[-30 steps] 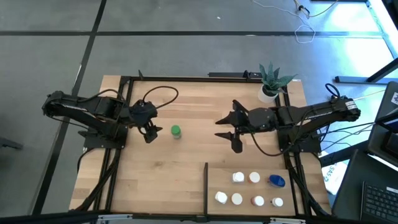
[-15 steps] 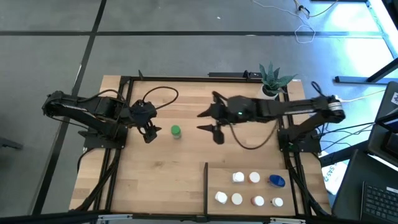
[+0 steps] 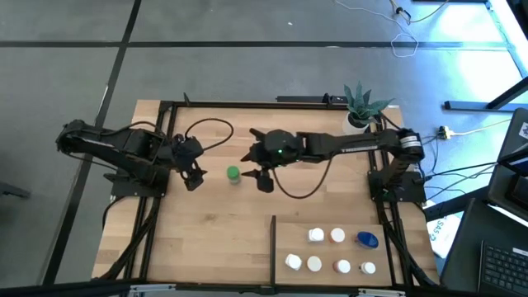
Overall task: Pick and place medicine bottles onto shelf by color
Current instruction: Put the green pill bottle onto the shelf
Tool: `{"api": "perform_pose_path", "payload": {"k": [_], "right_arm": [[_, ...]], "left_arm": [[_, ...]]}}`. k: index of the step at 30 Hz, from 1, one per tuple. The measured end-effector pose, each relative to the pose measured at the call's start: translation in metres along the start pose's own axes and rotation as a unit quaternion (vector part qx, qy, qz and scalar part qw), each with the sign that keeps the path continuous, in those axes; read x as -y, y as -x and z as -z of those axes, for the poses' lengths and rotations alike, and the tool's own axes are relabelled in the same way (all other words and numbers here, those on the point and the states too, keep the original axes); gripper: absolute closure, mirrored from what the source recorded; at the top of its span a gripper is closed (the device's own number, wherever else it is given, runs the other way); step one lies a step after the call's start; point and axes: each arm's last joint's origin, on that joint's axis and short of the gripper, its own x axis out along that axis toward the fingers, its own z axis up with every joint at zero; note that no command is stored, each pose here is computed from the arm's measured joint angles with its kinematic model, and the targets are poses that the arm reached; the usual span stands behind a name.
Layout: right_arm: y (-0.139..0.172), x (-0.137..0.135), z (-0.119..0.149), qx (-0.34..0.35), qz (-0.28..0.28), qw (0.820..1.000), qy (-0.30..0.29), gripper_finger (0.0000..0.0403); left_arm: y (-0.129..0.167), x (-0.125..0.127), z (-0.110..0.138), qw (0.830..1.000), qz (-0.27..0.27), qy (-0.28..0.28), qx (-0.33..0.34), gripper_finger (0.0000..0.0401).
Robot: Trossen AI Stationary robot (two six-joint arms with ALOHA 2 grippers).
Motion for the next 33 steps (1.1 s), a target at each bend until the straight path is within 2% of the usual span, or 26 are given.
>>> {"api": "perform_pose_path", "payload": {"k": [6,12,19,33], "right_arm": [[-0.026,0.007,0.019,-0.035,0.005,0.999,-0.007,0.0178],[-0.051,0.010,0.037,-0.053,0.006,0.998,0.015,0.0178],[-0.071,0.018,0.056,-0.081,0.071,0.994,0.005,0.0178],[-0.076,0.026,0.055,-0.058,0.085,0.995,-0.004,0.0178]], "left_arm": [[0.004,0.000,0.002,1.000,0.008,0.000,0.004,0.0092],[0.007,-0.002,0.003,1.000,0.011,0.007,0.007,0.0092],[0.008,-0.003,0.003,1.000,0.011,0.010,0.008,0.0092],[0.008,-0.003,0.003,1.000,0.011,0.012,0.007,0.0092]]}}
